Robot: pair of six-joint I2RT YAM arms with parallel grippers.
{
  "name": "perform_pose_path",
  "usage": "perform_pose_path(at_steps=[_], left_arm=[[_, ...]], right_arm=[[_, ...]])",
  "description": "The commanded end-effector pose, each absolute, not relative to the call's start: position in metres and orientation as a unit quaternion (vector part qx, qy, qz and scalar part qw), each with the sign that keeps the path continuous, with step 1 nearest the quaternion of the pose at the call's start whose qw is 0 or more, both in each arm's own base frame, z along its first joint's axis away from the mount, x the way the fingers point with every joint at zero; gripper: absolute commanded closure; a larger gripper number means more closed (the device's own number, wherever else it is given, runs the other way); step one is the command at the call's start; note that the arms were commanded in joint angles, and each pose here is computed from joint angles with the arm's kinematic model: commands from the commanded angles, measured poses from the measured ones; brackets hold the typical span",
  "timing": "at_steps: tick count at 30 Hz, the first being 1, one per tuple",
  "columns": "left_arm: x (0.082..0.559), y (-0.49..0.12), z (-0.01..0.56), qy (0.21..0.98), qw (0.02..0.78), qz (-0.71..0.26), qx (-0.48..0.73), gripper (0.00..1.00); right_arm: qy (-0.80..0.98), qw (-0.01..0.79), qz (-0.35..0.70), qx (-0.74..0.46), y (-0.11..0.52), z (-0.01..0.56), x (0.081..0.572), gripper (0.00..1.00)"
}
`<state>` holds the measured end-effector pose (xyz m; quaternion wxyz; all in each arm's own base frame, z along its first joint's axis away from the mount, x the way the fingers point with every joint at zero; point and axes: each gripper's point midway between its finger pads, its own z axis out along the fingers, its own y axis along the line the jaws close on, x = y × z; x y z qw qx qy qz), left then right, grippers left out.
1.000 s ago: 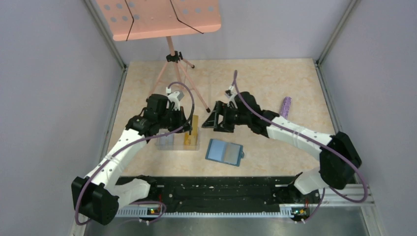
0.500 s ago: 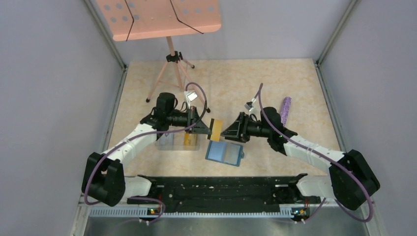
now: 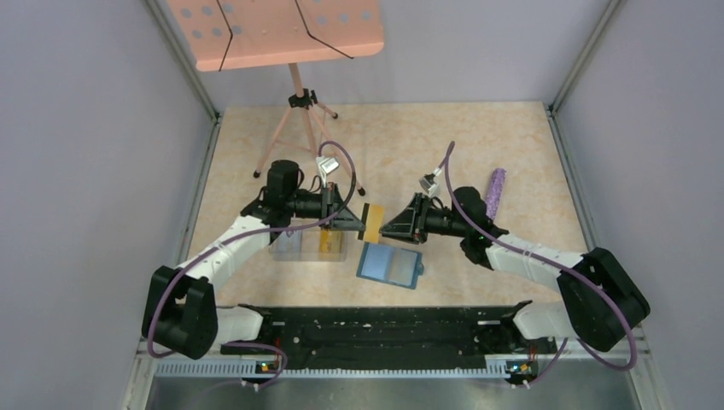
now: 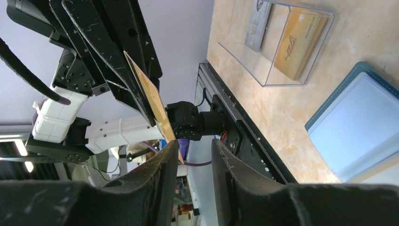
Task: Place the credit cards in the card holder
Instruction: Pick up the credit card from the storage box, then insert the credit card into the card holder.
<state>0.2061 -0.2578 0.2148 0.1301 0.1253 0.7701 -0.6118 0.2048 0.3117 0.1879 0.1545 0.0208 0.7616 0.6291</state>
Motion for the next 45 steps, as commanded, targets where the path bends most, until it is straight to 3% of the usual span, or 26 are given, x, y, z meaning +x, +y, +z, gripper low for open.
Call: perform_pose_path(at_steps=[1, 14, 33, 40, 42, 45], left_arm=[[0.197, -0.260, 0.224, 0.760, 0.145, -0.615, 0.154, 1.00], [0.192, -0.259, 0.223, 0.756, 0.133, -0.620, 0.161, 1.00], [0.196, -0.255, 0.223, 0.769, 0.167, -0.597, 0.158, 1.00], [0.197, -0.255, 0.230, 0.764, 0.185, -0.597, 0.158, 1.00], [0.198, -0.255, 0.230, 0.765, 0.184, -0.598, 0.156, 1.00], [0.198, -0.256, 0.228, 0.765, 0.183, -0.599, 0.154, 1.00]], right_arm=[[0.707, 0.228, 0.669, -0.018, 0.319, 0.246, 0.208, 0.64], [0.683, 0.229, 0.693, -0.043, 0.327, 0.262, 0.205, 0.54], [0.678, 0.214, 0.701, -0.057, 0.343, 0.267, 0.201, 0.65], [0.683, 0.211, 0.697, -0.047, 0.336, 0.259, 0.195, 0.50], [0.683, 0.209, 0.698, -0.048, 0.335, 0.259, 0.193, 0.52], [0.682, 0.203, 0.701, -0.048, 0.336, 0.257, 0.191, 0.65]])
